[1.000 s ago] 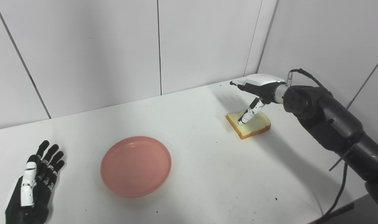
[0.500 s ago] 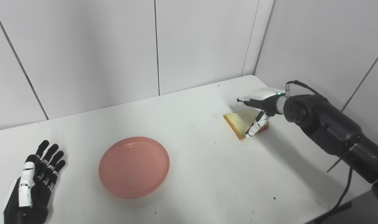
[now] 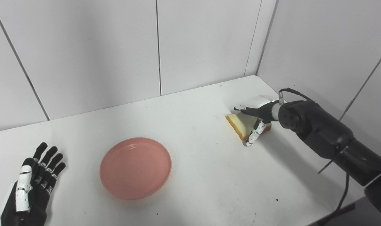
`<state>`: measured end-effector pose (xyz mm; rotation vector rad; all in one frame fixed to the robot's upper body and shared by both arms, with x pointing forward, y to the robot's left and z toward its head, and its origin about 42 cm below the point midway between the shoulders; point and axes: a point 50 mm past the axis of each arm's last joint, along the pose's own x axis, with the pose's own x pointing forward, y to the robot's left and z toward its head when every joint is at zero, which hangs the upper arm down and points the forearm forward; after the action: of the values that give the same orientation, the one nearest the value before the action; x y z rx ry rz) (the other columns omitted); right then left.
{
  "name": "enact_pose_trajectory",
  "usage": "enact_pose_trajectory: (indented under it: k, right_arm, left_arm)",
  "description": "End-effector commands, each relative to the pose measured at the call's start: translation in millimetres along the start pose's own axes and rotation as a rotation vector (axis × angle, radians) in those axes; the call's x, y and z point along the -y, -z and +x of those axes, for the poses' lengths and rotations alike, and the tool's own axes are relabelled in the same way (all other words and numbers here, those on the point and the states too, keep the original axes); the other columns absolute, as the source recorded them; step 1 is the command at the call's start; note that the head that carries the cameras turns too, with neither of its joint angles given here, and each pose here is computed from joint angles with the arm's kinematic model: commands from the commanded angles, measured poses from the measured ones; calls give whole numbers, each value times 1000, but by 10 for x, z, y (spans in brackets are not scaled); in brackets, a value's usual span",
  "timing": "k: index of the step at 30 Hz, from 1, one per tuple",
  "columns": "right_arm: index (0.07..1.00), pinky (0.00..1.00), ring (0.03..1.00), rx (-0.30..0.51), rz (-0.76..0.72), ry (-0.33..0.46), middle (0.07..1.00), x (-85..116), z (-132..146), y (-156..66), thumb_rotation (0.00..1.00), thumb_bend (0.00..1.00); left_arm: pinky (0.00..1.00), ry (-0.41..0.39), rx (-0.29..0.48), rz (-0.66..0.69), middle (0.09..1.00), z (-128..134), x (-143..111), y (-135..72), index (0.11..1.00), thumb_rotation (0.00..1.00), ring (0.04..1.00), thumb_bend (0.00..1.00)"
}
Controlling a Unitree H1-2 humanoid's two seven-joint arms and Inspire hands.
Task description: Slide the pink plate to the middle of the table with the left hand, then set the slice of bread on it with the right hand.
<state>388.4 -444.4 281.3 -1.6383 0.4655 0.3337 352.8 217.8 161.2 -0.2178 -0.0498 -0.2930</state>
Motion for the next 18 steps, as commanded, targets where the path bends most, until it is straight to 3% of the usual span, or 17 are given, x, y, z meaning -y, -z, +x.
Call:
enact_pose_trajectory:
  k: [1, 8, 18]
  right_arm:
    - [1000, 1000, 1000, 2, -30, 109, 1000, 252, -61, 65, 408, 1000]
    - [1000, 1000, 1000, 21, -58, 120, 1000, 223, 20, 14, 452, 1000]
    - [1000, 1000, 1000, -19, -21, 95, 1000, 221, 146, 114, 387, 1000]
  left_arm:
    - [943, 31, 48, 12, 948, 22, 13, -163, 939, 1000, 940, 437]
    - [956, 33, 50, 13, 959, 0, 21, -169, 945, 1000, 950, 448]
    - [949, 27, 44, 12, 960, -30, 36, -207, 945, 1000, 947, 455]
